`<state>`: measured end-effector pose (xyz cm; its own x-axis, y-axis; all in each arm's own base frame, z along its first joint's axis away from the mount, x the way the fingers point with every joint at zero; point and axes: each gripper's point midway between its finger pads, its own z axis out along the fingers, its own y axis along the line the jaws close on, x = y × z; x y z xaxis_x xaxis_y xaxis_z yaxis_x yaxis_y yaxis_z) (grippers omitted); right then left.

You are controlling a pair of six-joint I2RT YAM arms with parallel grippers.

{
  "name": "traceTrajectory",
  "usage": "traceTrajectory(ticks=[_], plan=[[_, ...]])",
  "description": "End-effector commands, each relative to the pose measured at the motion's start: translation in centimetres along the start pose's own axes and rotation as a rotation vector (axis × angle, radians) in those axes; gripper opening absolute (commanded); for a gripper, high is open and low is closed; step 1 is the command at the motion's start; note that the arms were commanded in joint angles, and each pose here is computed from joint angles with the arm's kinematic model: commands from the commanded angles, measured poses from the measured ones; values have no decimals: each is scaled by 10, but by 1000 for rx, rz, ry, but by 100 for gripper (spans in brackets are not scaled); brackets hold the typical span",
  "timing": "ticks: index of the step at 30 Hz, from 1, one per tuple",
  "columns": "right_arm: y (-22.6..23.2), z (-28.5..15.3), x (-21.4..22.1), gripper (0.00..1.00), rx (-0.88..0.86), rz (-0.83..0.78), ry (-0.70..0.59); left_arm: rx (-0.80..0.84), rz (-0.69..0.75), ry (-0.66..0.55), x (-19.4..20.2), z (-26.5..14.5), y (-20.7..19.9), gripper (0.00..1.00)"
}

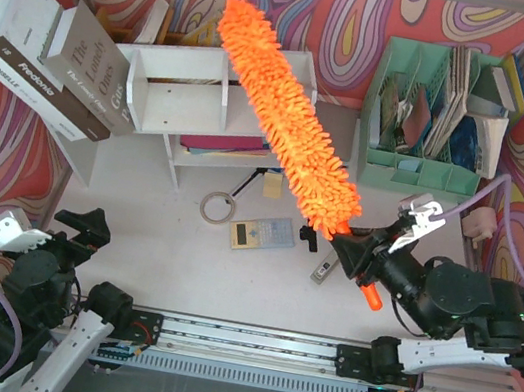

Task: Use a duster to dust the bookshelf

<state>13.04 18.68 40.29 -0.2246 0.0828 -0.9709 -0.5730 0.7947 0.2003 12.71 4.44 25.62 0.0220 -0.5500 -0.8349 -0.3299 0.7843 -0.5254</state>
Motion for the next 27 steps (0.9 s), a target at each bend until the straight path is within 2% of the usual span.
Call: traceTrajectory(ticks=[1, 4, 10, 14, 16, 18, 22, 27], plan=[[-32, 4, -26, 0, 255, 98, -128, -3, -5, -18, -3, 0, 2, 98], [-50, 6, -16, 0, 403, 60, -145, 0, -6, -16, -2, 0, 2, 99], [-73, -1, -11, 0, 522, 76, -201, 10, -4, -10, 0, 1, -1, 98], [-73, 0, -13, 0, 510, 61, -234, 16, -3, -6, 1, 1, -2, 98], [-66, 10, 1, 0, 517, -50, -202, 20, 2, -1, 1, 2, -4, 99], [-66, 12, 17, 0, 535, -78, -156, 22, 7, 2, 2, 2, -5, 99], [-82, 0, 28, 0, 574, 95, -152, 26, 7, 7, 2, 2, -5, 99], [-72, 12, 42, 0, 527, 17, -123, 28, 9, 9, 3, 2, -6, 98]])
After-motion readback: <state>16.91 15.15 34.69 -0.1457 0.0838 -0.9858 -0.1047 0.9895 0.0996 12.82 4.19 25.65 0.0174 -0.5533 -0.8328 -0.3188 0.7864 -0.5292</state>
